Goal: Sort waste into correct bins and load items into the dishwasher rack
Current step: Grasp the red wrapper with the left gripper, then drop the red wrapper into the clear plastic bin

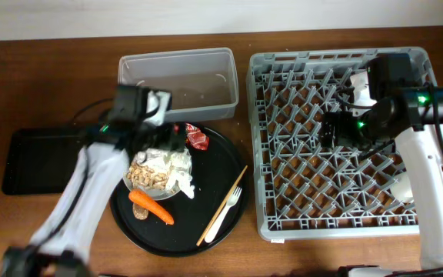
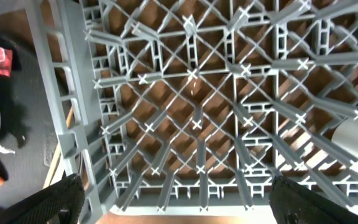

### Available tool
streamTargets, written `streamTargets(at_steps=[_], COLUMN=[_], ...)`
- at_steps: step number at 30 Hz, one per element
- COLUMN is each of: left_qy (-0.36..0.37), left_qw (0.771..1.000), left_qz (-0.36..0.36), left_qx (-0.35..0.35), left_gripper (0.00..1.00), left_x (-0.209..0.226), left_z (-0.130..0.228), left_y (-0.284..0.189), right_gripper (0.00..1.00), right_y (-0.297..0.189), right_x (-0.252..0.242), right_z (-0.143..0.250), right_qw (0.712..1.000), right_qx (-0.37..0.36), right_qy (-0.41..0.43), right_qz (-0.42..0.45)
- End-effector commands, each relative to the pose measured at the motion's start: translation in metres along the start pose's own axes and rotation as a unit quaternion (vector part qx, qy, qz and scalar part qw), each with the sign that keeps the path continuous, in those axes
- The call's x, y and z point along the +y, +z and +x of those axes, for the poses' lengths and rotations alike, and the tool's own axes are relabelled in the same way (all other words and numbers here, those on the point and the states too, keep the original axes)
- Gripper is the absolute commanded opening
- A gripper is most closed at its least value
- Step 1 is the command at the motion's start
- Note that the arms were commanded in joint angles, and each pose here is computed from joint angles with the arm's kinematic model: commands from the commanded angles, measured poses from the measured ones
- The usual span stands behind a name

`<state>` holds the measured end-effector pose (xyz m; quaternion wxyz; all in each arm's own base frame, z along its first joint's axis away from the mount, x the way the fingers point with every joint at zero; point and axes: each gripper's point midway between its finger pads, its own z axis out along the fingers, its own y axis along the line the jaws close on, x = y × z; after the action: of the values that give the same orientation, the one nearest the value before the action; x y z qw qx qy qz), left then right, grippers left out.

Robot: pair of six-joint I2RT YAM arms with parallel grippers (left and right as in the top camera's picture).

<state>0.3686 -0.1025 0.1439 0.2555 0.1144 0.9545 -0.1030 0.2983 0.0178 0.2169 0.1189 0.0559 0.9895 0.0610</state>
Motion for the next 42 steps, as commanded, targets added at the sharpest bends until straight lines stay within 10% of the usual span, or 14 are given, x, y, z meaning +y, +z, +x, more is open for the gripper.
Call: streamTargets(at_steps=[1, 14, 18, 24, 30, 34, 41, 42], left_qy=[0.044, 0.036, 0.036, 0.035, 0.054, 0.050, 0.017, 0.017], left_qw=[0.999, 0.998, 0.998, 0.998, 0.997, 0.978, 0.971, 0.969], left_qz=[0.014, 0.012, 0.012, 0.012, 0.028, -0.086, -0.124, -0.124], left_qx=[0.003, 0.056, 0.057, 0.056, -0.057, -0.184, -0.206, -0.213], left_gripper=[0.99, 0.96, 0.39, 0.00, 0.00, 0.01, 0.08, 0.26], left_x=[-0.012, -0.001, -0.001, -0.001, -0.020, 0.013, 0.068, 0.069], left_z=[-0.018, 0.007, 0.007, 0.006, -0.045, -0.101, -0.121, -0.124], left_y=[0.043, 0.111, 0.111, 0.109, 0.026, -0.021, 0.032, 0.031], right_gripper=[0.98, 0.98, 0.98, 0.98, 0.98, 0.98, 0.99, 0.98], right_y=[0.000, 0.019, 0.019, 0.019, 0.019, 0.019, 0.019, 0.019], right_x=[0.000, -0.004, -0.004, -0.004, -0.004, -0.004, -0.004, -0.004], right_z=[0.003, 0.013, 0.013, 0.013, 0.013, 0.013, 0.013, 0.013], right_qw=[1.000, 1.000, 1.000, 1.000, 1.000, 1.000, 1.000, 1.000], right_qx=[-0.003, 0.019, 0.018, 0.018, 0.018, 0.018, 0.019, 0.019], right_qy=[-0.007, -0.005, -0.005, -0.005, -0.005, -0.005, -0.005, -0.005], right_qz=[-0.007, -0.003, -0.002, -0.002, -0.003, -0.003, -0.003, -0.003])
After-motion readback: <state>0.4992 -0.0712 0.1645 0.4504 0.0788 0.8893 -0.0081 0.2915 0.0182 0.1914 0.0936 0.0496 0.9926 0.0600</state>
